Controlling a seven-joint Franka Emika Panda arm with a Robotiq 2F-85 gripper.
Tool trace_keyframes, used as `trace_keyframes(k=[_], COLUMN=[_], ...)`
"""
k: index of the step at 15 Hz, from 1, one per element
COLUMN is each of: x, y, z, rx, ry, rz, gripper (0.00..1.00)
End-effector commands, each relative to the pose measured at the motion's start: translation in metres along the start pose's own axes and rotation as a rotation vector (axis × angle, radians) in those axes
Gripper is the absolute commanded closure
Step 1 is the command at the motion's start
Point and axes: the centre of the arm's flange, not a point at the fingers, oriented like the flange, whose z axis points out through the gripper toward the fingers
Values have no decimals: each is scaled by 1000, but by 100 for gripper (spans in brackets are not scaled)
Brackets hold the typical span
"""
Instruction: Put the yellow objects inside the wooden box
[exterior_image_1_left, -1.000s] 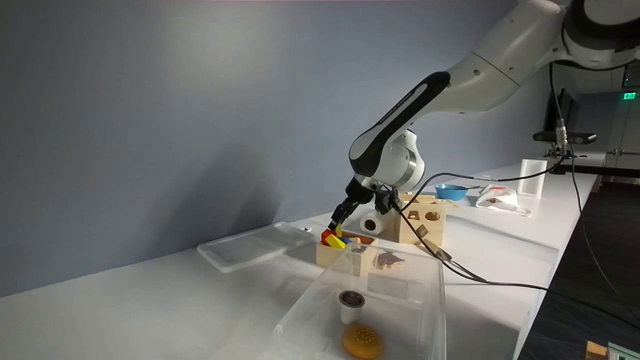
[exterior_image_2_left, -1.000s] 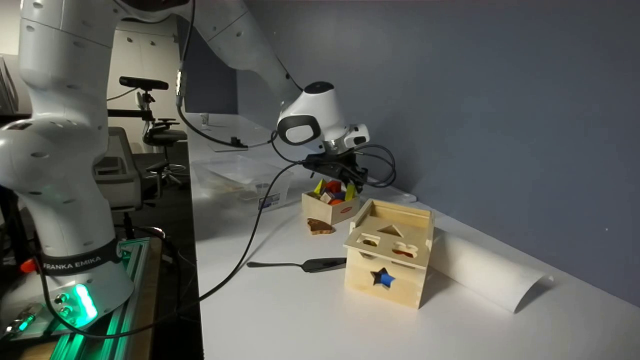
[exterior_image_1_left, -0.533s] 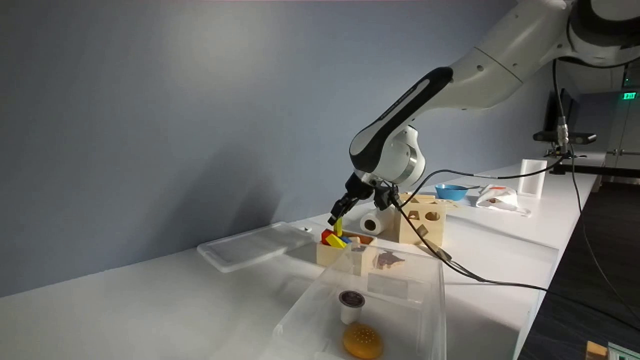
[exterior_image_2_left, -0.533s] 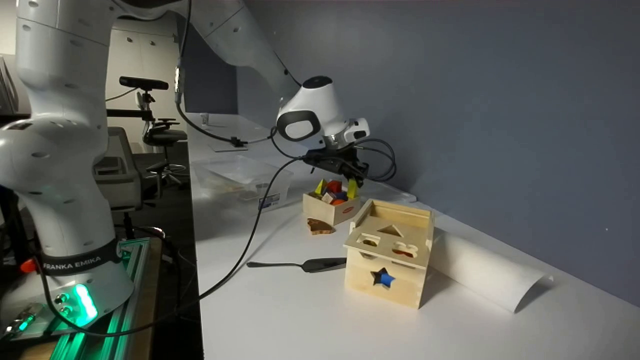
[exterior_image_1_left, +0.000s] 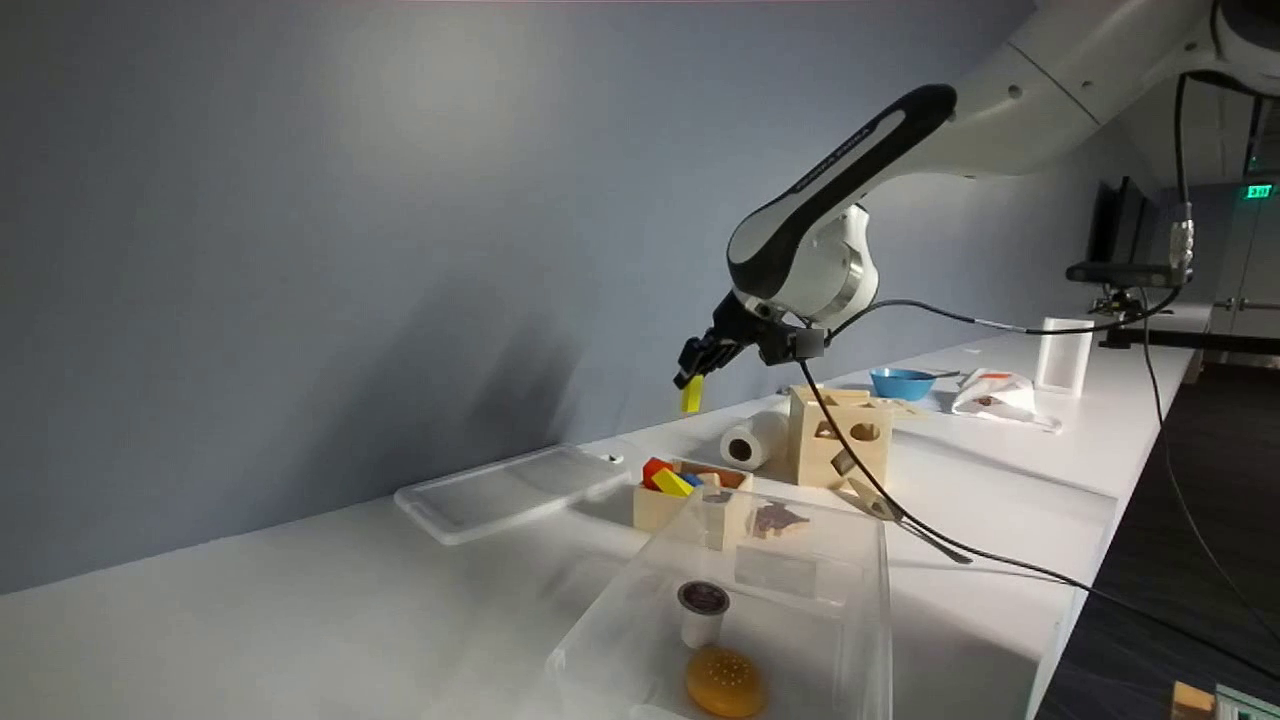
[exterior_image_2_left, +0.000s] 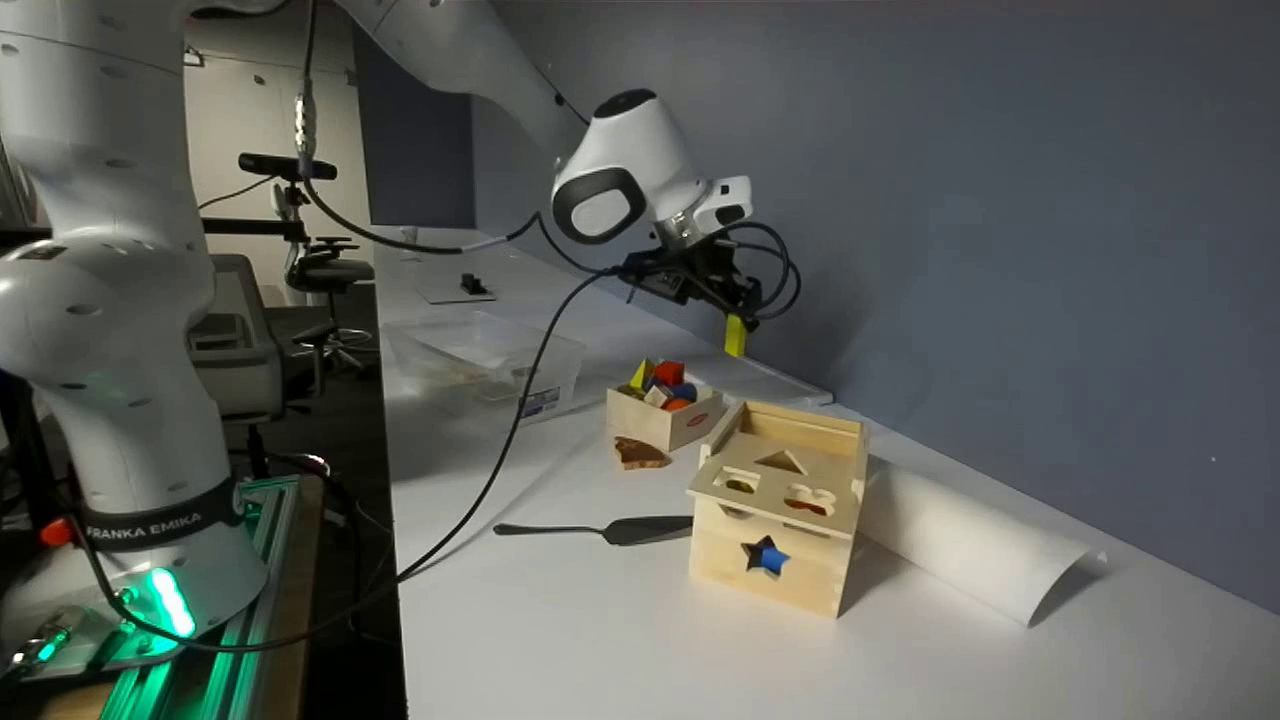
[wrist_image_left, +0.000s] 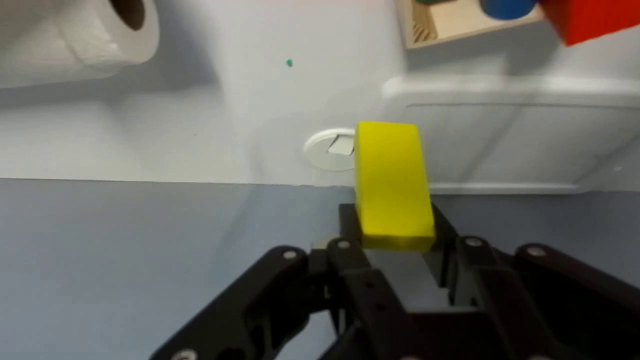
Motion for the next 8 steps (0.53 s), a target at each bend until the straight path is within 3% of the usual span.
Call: trace_keyframes(k=[1, 4, 8], x=[15, 15, -5], y=[32, 75, 128], z=[-29, -41, -57], rx=[-139, -255, -367], ry=[83, 130, 98], rz=[123, 235, 328], gripper=[90, 90, 90])
